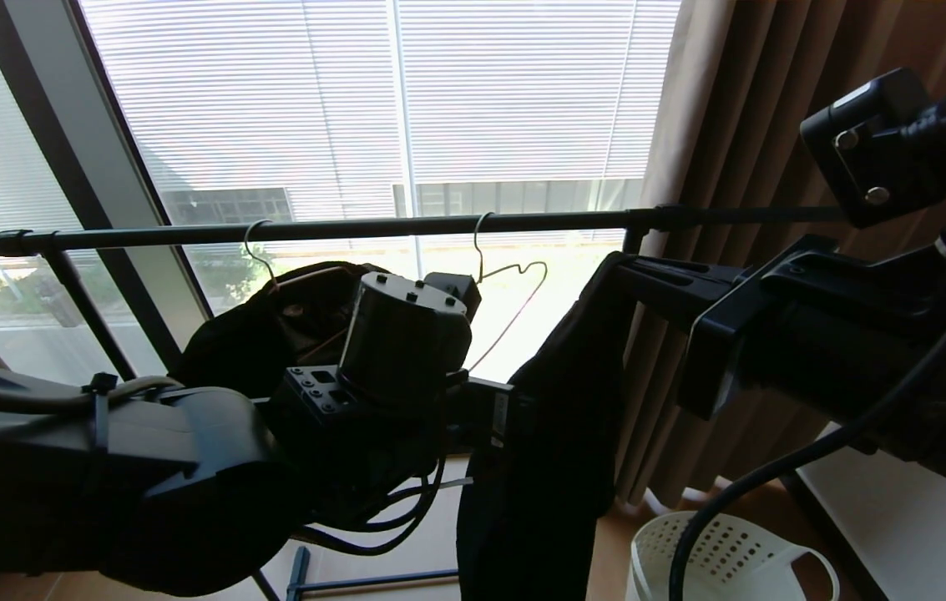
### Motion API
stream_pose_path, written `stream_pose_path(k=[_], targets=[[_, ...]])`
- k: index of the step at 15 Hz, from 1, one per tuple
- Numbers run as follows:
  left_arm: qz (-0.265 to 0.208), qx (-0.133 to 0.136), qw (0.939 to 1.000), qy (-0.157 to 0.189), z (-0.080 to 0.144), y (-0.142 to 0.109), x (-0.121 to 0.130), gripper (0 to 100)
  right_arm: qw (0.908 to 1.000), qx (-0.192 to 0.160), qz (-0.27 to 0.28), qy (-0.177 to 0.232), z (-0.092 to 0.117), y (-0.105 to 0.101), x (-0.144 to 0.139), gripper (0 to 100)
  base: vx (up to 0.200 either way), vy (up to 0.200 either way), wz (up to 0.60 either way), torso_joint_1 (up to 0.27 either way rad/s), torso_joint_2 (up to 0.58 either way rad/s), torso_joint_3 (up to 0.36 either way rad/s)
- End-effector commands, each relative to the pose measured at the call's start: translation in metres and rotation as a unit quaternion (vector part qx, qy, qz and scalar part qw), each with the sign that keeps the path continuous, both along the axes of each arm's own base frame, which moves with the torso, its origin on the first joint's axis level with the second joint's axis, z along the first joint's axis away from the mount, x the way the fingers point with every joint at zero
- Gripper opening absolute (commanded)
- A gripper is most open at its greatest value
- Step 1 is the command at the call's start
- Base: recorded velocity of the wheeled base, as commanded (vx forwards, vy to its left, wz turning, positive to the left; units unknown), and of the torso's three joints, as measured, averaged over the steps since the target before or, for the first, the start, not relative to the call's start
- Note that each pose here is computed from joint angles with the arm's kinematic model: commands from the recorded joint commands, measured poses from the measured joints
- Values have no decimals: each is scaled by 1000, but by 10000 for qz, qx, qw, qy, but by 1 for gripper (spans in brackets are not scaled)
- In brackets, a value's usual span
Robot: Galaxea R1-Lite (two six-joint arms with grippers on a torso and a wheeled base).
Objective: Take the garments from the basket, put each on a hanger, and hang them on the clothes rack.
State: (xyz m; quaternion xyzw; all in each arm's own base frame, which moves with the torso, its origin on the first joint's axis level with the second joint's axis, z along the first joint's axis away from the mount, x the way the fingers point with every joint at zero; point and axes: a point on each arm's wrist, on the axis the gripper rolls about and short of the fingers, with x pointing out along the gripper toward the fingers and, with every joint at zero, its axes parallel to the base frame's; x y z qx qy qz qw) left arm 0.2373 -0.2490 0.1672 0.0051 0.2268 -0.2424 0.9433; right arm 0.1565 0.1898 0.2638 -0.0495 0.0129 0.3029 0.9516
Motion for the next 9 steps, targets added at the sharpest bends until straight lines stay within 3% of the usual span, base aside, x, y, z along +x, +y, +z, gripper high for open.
stream_pose_path(k=[1,9], targets=[[69,110,9999,64,-10,-6,7,100,10000,42,3,-35,3,-2,-1,0,0,0,0,0,0,0],[121,505,9979,398,-44,-10,10,100,9997,199,-129,-105,10,-13,-2,0,0,0,0,0,0,0]])
